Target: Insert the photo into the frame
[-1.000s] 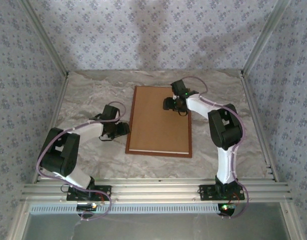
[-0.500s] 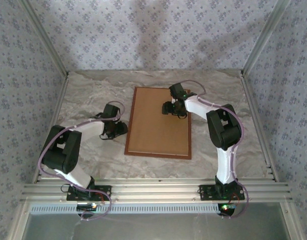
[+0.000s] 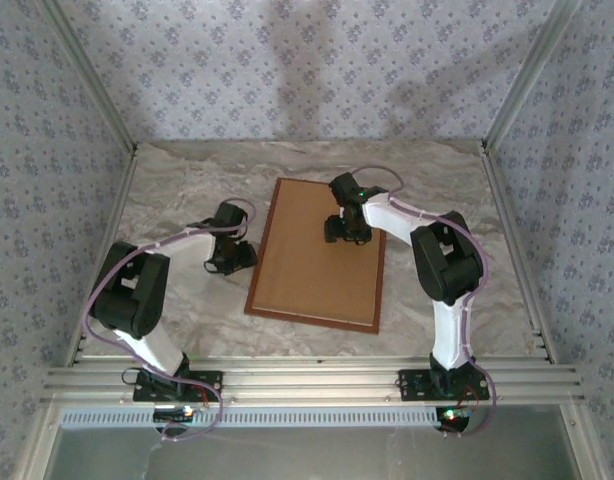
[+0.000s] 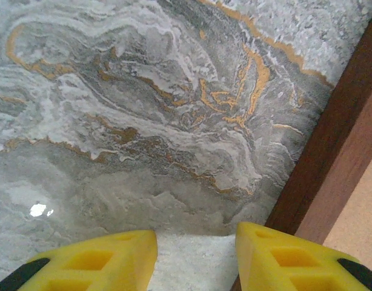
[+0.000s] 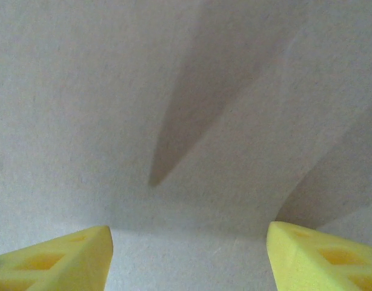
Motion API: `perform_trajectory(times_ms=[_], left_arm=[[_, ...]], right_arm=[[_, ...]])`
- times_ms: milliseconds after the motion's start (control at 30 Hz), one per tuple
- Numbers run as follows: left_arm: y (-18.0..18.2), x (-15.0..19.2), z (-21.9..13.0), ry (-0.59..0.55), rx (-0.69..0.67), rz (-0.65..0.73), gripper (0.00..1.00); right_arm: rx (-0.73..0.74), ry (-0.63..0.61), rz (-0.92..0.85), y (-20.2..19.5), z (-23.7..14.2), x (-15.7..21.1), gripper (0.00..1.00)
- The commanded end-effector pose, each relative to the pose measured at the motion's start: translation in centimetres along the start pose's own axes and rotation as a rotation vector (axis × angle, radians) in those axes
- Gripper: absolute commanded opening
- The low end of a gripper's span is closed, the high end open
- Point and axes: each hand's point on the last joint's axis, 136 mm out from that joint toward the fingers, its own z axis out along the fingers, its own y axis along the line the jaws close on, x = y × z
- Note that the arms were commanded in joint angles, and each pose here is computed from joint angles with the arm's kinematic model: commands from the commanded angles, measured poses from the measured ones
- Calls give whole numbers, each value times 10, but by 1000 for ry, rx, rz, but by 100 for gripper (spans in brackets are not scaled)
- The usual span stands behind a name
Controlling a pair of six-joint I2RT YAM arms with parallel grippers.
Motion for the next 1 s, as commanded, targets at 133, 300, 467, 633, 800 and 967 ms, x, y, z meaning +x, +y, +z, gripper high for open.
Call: perform_trajectory(times_ms=[133, 300, 467, 633, 800, 967], left_arm=[[-25, 12, 26, 56, 74, 146, 48], [-41, -6, 0, 28, 93, 223, 58], [-52, -12, -14, 21, 117, 284, 61], [-54, -11, -19, 28, 131, 293, 61], [-54, -7, -13, 58, 128, 301, 62], [-37, -4, 1, 85, 46, 280, 59]], right_arm=[[-7, -9, -46, -4, -33, 2, 70], [-30, -44, -82, -1, -42, -12, 71], [-53, -40, -79, -5, -35, -21, 71], [-80, -53, -70, -6, -31, -31, 72], [-94, -47, -83, -5, -18, -38, 72], [-92, -26, -93, -2, -3, -39, 73]])
